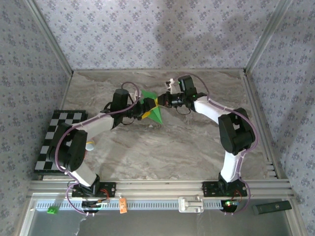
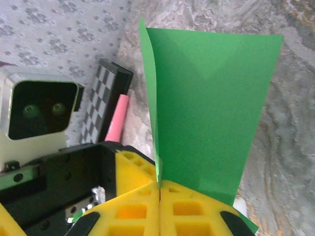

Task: Fold a paper plane with a square sheet of paper (pick it up from the middle)
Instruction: Pick up the paper from the center of the table, then turn over the paper at the center of the table.

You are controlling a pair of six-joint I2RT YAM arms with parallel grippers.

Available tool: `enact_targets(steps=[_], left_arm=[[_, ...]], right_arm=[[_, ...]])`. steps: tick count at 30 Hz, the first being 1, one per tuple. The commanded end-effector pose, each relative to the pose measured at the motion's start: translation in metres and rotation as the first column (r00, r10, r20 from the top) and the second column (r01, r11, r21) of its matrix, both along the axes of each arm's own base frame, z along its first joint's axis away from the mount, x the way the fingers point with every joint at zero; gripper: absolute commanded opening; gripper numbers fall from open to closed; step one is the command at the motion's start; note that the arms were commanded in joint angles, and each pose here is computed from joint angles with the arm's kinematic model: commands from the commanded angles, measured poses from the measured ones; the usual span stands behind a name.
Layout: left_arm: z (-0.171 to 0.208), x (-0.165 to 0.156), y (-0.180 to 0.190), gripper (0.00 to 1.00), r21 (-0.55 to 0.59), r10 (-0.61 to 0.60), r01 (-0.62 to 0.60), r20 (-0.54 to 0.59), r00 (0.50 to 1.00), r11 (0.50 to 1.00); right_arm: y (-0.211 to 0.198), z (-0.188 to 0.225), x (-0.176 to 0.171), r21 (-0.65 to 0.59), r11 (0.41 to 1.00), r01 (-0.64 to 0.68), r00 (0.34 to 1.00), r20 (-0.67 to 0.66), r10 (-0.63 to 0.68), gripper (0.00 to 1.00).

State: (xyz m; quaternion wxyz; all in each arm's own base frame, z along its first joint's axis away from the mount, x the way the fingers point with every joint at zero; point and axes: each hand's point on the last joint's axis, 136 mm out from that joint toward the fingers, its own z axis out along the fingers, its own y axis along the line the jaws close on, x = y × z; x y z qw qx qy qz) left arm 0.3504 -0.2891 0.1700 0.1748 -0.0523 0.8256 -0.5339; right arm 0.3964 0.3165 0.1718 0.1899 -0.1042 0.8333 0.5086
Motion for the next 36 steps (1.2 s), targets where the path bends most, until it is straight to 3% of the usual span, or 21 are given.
enact_targets(steps=[1,12,26,36], left_arm=[[0.029,0.005,-0.013,0.82,-0.084,-0.023,0.03,0.087,0.996,0.996],[0.035,0.004,-0.017,0.54,-0.143,-0.024,0.04,0.11,0.994,0.989],[0.025,0.02,-0.004,0.6,-0.214,0.068,-0.059,0.037,0.997,0.975],[0.038,0.03,-0.005,0.48,-0.297,0.071,-0.044,0.082,0.994,0.954]], right_arm=[[0.003,0.028,-0.005,0.118,0.993,-0.017,1.0,-0.014,0.019,0.07],[-0.001,0.038,0.0,0.183,0.983,0.002,1.0,-0.022,0.002,0.07],[-0.005,0.042,0.003,0.225,0.974,0.012,0.999,-0.037,-0.004,0.08],[-0.007,0.045,0.004,0.257,0.966,0.016,0.998,-0.06,0.0,0.09]])
